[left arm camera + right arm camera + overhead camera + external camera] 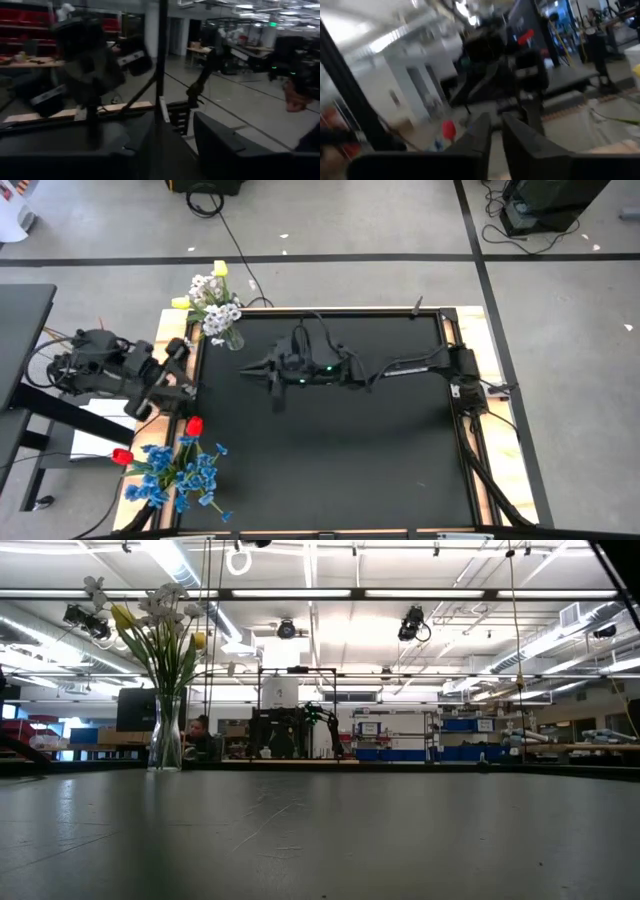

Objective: Sort flowers into vase by color
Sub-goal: Return to Home Position

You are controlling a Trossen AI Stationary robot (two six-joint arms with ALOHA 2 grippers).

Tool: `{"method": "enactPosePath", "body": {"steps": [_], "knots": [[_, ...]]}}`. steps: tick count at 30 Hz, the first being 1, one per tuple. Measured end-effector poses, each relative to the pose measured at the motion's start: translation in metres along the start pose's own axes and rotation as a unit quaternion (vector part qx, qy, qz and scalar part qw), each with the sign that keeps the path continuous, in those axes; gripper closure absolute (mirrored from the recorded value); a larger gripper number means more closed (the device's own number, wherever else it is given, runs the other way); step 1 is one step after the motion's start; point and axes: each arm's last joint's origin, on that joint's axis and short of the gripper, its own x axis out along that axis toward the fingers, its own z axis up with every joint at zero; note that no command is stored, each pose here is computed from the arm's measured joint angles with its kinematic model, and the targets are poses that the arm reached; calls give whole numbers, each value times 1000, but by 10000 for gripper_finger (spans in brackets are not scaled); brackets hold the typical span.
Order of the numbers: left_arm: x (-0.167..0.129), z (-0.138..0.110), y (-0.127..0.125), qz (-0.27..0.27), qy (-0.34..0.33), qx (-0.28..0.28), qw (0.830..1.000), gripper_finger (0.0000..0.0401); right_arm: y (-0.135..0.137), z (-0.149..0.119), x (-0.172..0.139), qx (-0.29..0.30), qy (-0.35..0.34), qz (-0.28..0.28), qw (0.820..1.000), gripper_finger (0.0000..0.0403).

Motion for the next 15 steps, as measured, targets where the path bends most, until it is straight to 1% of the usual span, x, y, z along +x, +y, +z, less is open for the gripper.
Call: {"method": "enactPosePath", "body": {"steps": [1,4,8,10,12,14,15], "knots": [[3,1,1,7,-1,-3,1000,266,4,4,-4,-15,18,-6,1000,359],[23,3,5,4,11,-8,1000,290,16,20,-18,-53,56,-16,997,392],[54,0,13,14,47,-1,999,322,38,44,-40,-77,87,-18,993,392],[64,2,18,38,39,8,998,337,53,54,-56,-107,113,-35,987,395],[71,6,25,70,15,13,997,353,67,61,-73,-142,140,-57,978,397],[70,9,31,99,3,14,995,369,77,68,-88,-169,163,-72,969,397],[68,9,34,115,5,14,993,377,82,73,-95,-179,164,-71,967,397]]}}
